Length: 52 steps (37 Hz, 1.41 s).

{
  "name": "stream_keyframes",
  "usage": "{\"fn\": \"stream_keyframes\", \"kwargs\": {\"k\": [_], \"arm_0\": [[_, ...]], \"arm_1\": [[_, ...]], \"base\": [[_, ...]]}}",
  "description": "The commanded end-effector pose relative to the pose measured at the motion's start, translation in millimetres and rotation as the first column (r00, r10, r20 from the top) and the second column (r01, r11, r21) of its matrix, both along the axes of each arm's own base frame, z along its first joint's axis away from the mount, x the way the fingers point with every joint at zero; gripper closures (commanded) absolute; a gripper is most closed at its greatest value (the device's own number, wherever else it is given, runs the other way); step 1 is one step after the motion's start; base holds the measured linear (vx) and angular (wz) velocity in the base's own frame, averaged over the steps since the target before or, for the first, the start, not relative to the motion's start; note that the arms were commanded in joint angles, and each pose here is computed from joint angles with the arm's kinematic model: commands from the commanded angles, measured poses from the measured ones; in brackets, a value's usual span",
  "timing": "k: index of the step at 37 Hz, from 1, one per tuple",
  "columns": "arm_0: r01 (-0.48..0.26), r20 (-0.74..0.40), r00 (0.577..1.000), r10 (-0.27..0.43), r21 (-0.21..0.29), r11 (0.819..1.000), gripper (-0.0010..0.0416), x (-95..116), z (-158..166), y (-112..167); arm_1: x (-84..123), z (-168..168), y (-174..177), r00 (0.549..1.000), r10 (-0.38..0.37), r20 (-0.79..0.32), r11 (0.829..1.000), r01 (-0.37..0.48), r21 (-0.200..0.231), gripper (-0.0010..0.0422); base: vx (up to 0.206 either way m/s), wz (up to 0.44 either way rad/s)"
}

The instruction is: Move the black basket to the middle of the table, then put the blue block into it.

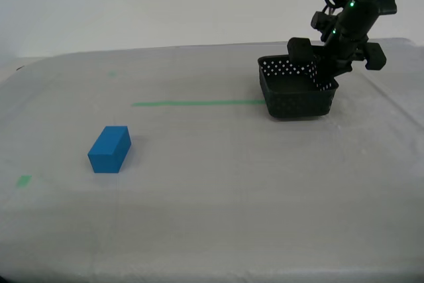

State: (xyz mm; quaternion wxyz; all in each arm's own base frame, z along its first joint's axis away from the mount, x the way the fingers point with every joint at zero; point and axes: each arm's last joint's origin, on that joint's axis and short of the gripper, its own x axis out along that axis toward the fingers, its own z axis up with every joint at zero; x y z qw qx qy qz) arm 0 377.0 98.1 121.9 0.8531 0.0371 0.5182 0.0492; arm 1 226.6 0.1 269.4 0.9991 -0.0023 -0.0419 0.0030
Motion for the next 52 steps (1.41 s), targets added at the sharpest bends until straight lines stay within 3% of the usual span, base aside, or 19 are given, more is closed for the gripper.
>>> {"fn": "stream_keyframes", "kwargs": {"k": [1,31,42,52], "arm_0": [[0.011,0.011,1.0,-0.011,0.015,1.0,0.0407,-3,12,1],[0.038,0.073,0.996,-0.042,0.059,0.998,0.0407,-42,99,0],[0.054,0.116,0.991,-0.062,0.071,0.996,0.0407,-66,128,15],[0.043,0.088,0.995,-0.052,0.107,0.993,0.0407,-83,137,34]], "arm_1": [[0,1,0,1.0,0.001,0.006,1.0,-0.001,0.001,0.0412],[0,1,0,1.0,0.001,0.007,1.0,-0.001,0.002,0.0412],[0,1,0,1.0,0.001,0.006,1.0,-0.001,0.002,0.0412],[0,1,0,1.0,0.001,0.006,1.0,-0.001,0.001,0.0412]], "base": [[0.0,0.0],[0.0,0.0],[0.0,0.0],[0.0,0.0]]}}
